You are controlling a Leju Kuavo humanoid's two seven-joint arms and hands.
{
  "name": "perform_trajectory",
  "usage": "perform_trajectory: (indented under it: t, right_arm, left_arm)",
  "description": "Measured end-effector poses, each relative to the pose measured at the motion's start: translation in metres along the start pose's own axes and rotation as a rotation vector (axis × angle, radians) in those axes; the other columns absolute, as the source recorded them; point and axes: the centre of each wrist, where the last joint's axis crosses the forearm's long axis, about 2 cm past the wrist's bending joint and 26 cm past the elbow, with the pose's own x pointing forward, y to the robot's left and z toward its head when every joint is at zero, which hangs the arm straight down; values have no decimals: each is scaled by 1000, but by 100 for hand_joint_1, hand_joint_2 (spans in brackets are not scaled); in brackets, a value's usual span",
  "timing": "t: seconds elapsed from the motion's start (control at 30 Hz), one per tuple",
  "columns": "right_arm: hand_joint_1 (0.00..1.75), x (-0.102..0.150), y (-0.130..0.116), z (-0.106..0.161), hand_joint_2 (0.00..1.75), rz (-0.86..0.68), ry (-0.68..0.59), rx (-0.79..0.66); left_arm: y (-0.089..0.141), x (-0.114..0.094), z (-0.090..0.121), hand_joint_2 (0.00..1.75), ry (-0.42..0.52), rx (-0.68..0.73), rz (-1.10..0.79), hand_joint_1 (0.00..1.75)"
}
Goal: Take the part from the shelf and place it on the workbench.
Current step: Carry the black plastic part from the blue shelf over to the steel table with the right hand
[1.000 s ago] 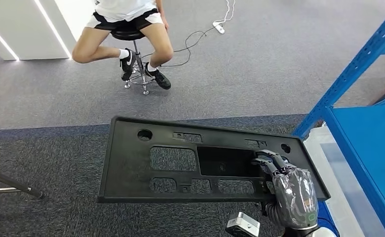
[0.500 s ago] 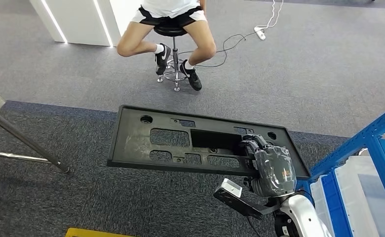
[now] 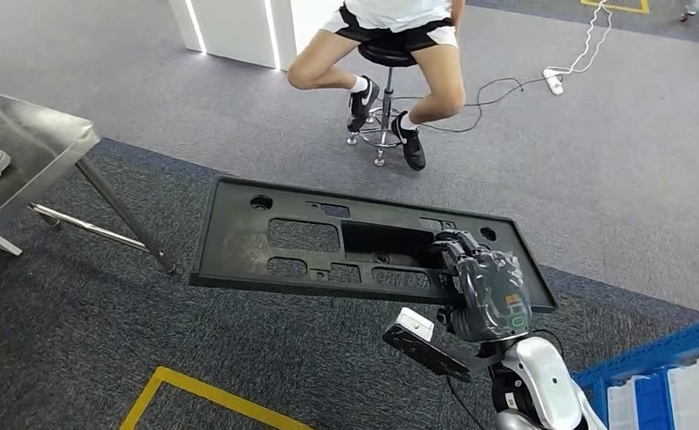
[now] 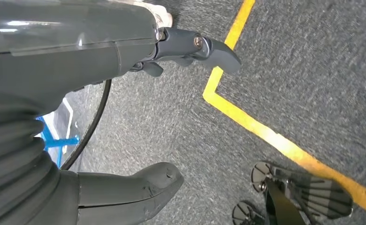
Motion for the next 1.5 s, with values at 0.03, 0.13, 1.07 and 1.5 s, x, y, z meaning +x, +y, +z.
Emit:
perform_trajectory:
  t: [0.03, 0.13, 1.07, 1.5]
  right_arm:
    - [175, 0, -1, -1, 175, 0, -2, -2]
    - [175, 1, -2, -2, 175, 1, -7, -7]
    - [175, 6, -4, 0, 175, 5, -17, -11]
    - [175, 6, -3, 3, 175, 8, -21, -1]
  left_arm:
    - [0, -1, 0, 175, 0, 0, -2, 0]
    - [0, 0, 0, 175, -5, -2, -5, 0]
    - [0, 1, 0, 175, 9, -9, -46, 0]
    - [0, 3, 0, 175, 3, -9, -45, 0]
